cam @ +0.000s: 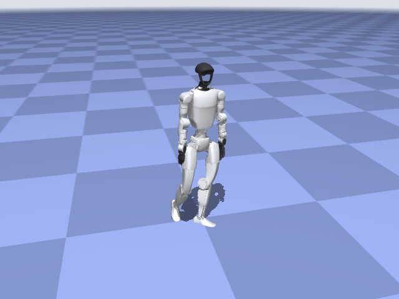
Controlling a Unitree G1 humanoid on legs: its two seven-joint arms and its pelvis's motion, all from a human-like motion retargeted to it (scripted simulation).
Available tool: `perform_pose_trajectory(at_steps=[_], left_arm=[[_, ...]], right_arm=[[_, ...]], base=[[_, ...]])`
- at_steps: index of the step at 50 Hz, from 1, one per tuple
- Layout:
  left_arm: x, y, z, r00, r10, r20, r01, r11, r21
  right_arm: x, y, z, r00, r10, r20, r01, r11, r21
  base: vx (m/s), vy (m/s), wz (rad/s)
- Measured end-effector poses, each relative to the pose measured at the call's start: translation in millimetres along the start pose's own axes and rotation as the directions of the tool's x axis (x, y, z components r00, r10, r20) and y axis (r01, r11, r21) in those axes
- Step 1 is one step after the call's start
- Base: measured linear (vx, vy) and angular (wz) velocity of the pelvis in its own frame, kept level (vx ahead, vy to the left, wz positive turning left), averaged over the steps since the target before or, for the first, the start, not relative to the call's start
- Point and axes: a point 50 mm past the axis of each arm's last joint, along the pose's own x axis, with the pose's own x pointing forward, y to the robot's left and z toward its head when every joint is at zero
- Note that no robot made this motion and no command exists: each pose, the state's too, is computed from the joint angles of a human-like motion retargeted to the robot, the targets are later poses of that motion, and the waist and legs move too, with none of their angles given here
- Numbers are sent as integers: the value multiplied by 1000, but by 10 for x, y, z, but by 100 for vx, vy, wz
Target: In place motions
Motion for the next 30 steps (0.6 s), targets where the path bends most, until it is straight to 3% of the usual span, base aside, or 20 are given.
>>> perform_pose_trajectory(at_steps=[10, 20, 25, 30], left_arm=[[-32, -28, 295, 995, -11, 103, 13, 1000, -19], [11, -79, -204, 993, -46, -111, 53, 997, 62], [21, -84, -409, 990, -42, -136, 45, 999, 19], [19, -127, -528, 980, -81, -183, 90, 995, 39]], right_arm=[[10, 104, -189, 996, 44, -80, -45, 999, -3], [18, 208, -255, 986, 64, -152, -79, 992, -98], [20, 133, -140, 992, -38, -124, 1, 957, -290], [26, 203, -125, 992, 27, -123, -58, 965, -257]], base=[[-7, 5, 70], [23, 3, 100], [17, -1, -34], [10, -1, 52]])
